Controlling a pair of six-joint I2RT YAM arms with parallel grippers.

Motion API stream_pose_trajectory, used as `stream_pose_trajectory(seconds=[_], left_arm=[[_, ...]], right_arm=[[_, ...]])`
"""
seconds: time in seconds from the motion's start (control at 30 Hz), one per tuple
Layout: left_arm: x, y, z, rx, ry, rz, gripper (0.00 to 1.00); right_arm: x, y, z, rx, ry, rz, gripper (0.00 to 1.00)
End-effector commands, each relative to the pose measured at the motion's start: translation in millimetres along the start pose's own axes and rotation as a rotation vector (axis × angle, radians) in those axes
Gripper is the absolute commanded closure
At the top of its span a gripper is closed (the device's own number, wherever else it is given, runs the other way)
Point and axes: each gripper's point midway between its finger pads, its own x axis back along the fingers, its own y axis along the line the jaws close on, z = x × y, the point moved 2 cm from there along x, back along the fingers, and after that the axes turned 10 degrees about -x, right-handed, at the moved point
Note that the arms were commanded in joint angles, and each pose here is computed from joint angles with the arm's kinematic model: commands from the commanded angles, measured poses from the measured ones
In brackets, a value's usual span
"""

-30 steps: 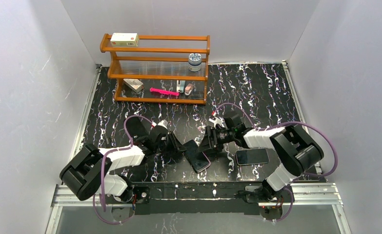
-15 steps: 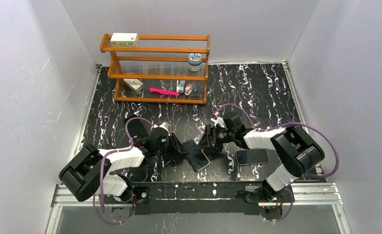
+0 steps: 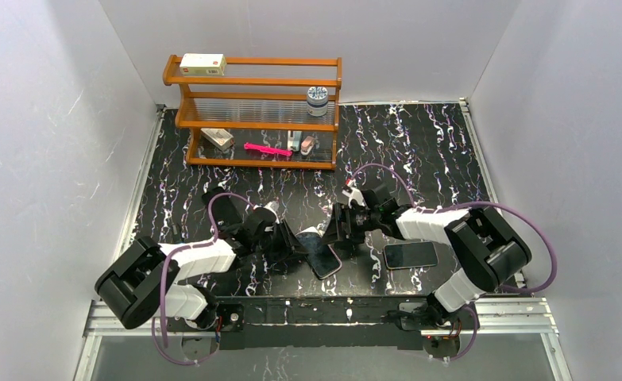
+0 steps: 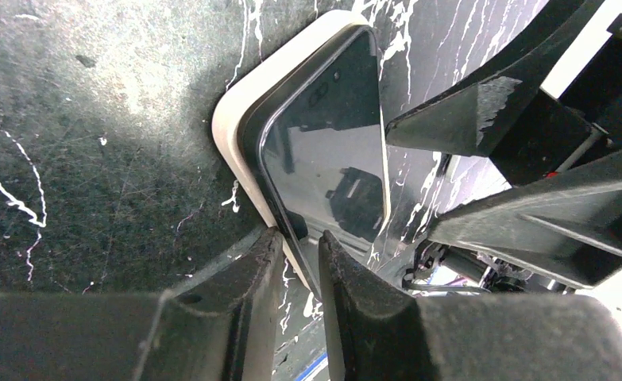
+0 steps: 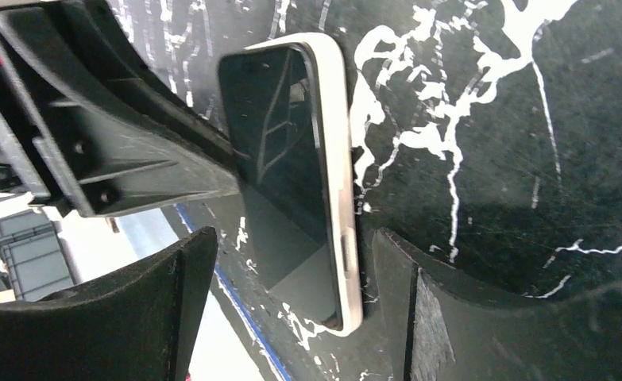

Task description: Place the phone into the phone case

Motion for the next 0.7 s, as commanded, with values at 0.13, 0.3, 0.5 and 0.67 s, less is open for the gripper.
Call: stream_pose_trajectory(seconds=[0.13,0.3,0.5,0.67], left_arm=[[-9,-7,3,0.0,0.033,-0.004,0.83],[-12,-18,11,-0.017,0.045,0.022,0.89],[-10,-21,10,-0.029,0.036,0.032,0.92],[-4,-22,10,-0.012,0.019,0.045,0.92]], right_arm=[[-15,-4,13,0.009,0.1,0.044,0.2],[-14,26,17,-0.027,0.126,-0.131,0.2],[-5,49,15,-0.073,0.11,-0.265,0.22],[2,59,12,-0.107,0.085,-0.346,0.27]])
